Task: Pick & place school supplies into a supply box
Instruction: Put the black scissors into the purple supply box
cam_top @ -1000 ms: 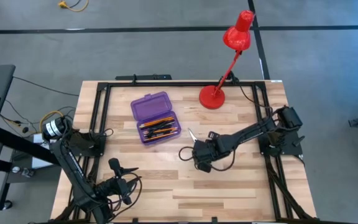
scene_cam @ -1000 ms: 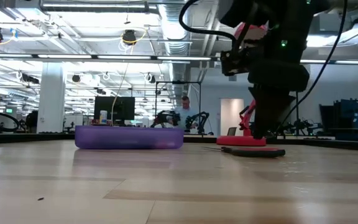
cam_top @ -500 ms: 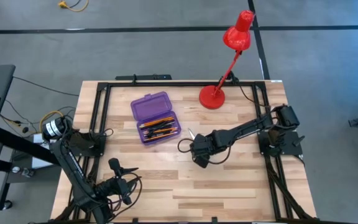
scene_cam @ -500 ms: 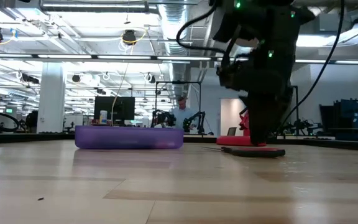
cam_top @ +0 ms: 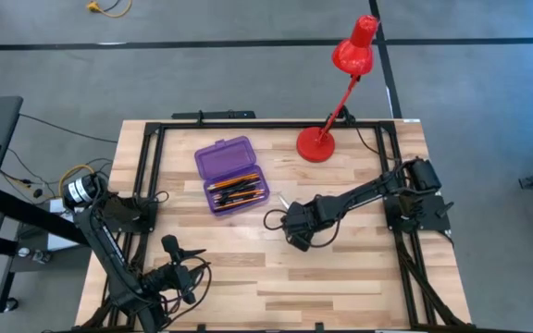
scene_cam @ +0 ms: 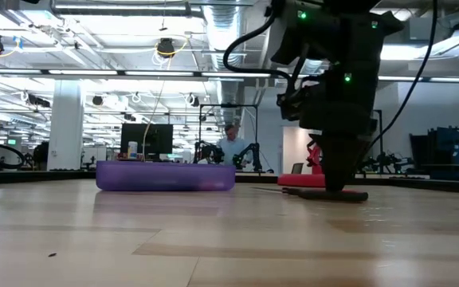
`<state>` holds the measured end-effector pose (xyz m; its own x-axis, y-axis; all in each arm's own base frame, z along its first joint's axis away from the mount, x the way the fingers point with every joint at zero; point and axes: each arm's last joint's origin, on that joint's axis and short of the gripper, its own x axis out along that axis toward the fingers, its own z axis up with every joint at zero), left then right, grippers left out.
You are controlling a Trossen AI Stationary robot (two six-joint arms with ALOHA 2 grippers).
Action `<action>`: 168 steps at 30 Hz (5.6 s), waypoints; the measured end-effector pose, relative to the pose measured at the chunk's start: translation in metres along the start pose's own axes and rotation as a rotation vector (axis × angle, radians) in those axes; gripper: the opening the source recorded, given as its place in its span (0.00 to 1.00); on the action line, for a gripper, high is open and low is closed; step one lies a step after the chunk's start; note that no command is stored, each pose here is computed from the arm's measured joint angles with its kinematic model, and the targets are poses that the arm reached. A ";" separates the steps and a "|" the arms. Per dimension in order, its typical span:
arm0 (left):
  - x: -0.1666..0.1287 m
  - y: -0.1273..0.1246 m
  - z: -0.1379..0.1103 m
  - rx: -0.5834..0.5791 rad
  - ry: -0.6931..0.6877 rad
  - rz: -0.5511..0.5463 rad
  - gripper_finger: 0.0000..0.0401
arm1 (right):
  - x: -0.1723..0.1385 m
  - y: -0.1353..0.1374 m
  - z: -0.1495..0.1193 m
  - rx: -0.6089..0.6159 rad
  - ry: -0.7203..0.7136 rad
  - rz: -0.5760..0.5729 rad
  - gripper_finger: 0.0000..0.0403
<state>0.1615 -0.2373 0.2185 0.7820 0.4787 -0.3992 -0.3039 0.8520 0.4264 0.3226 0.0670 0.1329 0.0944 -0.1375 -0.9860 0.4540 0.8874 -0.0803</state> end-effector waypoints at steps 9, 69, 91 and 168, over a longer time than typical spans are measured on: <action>0.000 0.000 0.000 -0.001 -0.001 0.000 0.40 | 0.000 0.009 -0.005 -0.062 -0.013 0.011 0.16; 0.000 0.000 0.000 -0.065 -0.005 0.002 0.40 | -0.028 0.031 0.013 -0.568 -0.570 -0.699 0.15; 0.000 0.000 -0.001 -0.071 0.017 -0.008 0.40 | -0.007 0.006 0.104 -0.697 -0.731 -0.551 0.15; -0.002 0.002 -0.001 -0.087 0.001 0.007 0.40 | -0.034 -0.009 0.149 -0.709 -0.811 -0.049 0.31</action>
<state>0.1588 -0.2360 0.2189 0.7791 0.4846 -0.3977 -0.3550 0.8639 0.3573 0.4477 -0.0017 0.1893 0.7675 -0.1996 -0.6092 -0.1183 0.8898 -0.4407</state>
